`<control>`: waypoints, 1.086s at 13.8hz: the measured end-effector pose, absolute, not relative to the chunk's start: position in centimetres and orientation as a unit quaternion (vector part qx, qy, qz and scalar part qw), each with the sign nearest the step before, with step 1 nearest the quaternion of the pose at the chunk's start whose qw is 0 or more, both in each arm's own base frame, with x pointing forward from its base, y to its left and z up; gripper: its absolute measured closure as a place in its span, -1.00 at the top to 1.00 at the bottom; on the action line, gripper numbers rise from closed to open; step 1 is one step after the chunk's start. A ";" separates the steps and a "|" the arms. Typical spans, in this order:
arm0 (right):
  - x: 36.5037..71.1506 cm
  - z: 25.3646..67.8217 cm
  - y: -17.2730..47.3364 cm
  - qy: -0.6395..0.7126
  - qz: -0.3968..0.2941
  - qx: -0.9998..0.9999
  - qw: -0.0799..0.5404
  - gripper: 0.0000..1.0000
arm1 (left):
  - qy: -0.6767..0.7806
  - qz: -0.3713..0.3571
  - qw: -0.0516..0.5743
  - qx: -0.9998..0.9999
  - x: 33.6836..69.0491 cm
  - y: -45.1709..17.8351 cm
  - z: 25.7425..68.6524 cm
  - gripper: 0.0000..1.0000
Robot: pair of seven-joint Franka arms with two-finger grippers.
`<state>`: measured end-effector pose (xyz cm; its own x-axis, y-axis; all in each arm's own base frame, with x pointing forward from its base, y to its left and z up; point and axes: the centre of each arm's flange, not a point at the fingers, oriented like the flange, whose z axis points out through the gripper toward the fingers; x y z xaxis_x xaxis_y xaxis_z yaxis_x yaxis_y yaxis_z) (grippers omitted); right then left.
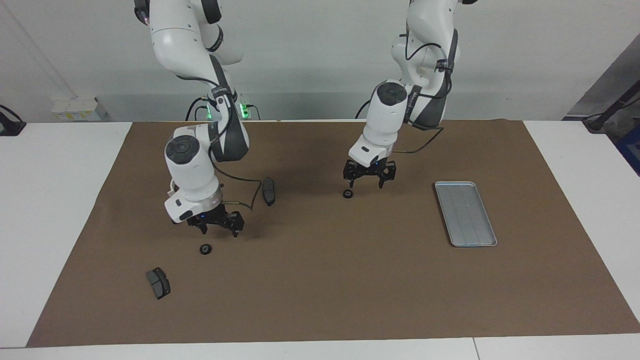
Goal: Pick bearing gear from pile to tray
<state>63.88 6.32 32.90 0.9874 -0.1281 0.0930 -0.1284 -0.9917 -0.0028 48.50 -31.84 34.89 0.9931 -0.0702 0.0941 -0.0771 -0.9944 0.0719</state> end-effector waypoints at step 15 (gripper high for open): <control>65.9 29.5 3.5 -0.051 0.098 0.994 -0.004 0.35 | -0.061 0.028 0.037 0.997 46.6 -34.6 29.5 0.35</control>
<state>65.92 3.45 29.53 0.9758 -0.1012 0.1938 -0.0997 -0.9949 -0.0176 46.56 -34.60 29.51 0.9910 -0.1197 0.0597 -0.1238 -0.9898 0.0708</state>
